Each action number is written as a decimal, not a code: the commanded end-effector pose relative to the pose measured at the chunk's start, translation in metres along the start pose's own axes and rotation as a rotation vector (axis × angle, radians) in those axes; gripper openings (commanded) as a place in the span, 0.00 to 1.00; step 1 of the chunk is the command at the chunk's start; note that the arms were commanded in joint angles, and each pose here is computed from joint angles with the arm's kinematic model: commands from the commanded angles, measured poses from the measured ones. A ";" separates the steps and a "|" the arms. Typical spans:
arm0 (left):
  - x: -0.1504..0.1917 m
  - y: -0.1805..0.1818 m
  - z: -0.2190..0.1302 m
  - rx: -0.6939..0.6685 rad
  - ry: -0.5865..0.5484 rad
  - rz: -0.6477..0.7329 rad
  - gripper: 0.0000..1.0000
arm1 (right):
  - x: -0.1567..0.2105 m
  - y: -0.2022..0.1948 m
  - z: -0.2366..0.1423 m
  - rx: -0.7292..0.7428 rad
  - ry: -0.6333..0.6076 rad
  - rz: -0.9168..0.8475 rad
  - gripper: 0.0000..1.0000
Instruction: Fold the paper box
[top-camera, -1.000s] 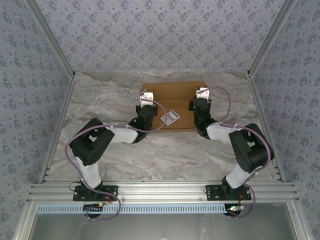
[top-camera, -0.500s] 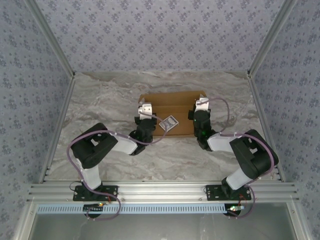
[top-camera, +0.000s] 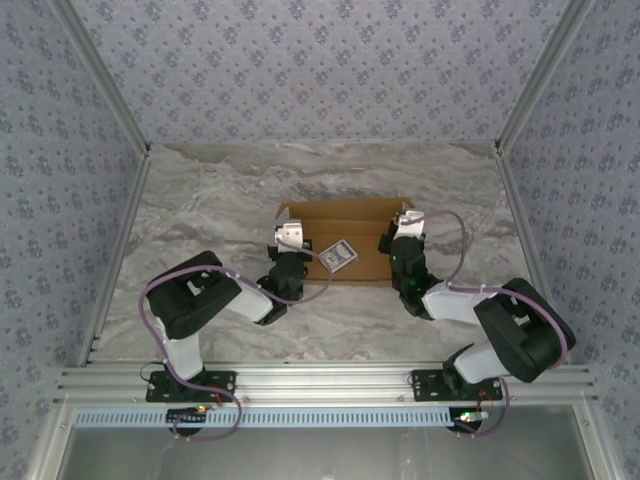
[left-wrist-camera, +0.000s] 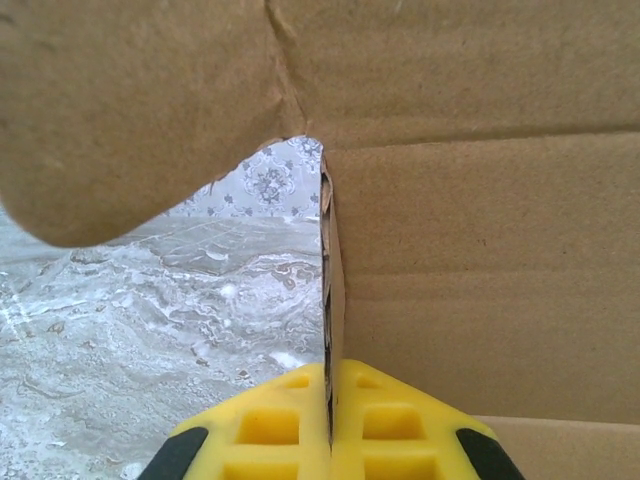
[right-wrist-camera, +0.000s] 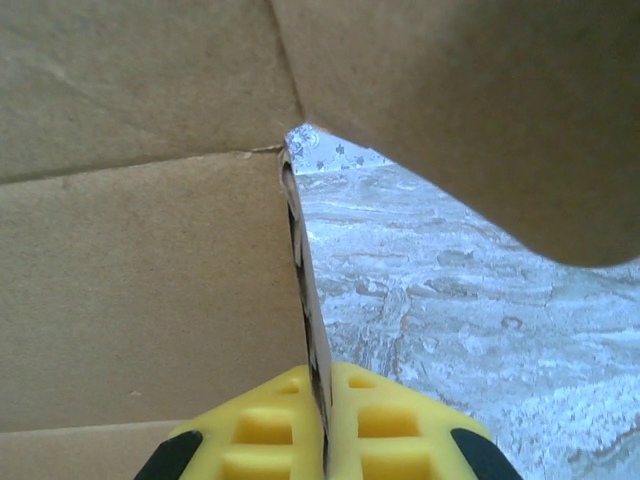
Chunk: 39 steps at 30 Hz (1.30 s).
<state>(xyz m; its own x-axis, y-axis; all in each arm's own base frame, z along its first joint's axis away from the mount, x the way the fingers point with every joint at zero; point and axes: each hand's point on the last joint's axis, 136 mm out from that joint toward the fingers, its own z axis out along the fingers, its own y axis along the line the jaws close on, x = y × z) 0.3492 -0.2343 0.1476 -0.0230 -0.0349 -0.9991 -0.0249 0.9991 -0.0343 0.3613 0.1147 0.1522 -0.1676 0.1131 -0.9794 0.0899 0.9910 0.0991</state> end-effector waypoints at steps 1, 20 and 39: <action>0.042 0.019 -0.008 -0.052 0.088 0.157 0.00 | 0.037 -0.027 -0.010 0.108 0.106 -0.003 0.08; -0.009 0.018 0.032 -0.087 -0.040 0.126 0.00 | -0.021 -0.004 0.032 0.015 -0.059 0.037 0.05; -0.001 0.046 0.027 -0.125 -0.017 0.115 0.00 | -0.009 0.027 0.046 -0.106 -0.033 0.000 0.08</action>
<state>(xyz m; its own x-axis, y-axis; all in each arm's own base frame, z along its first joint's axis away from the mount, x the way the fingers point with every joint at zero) 0.3859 -0.2066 0.1506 0.0094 0.0727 -0.9973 -0.0788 0.9943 0.0717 0.4190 0.1408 0.1529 -0.1482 0.0947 -0.9844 -0.0243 0.9948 0.0993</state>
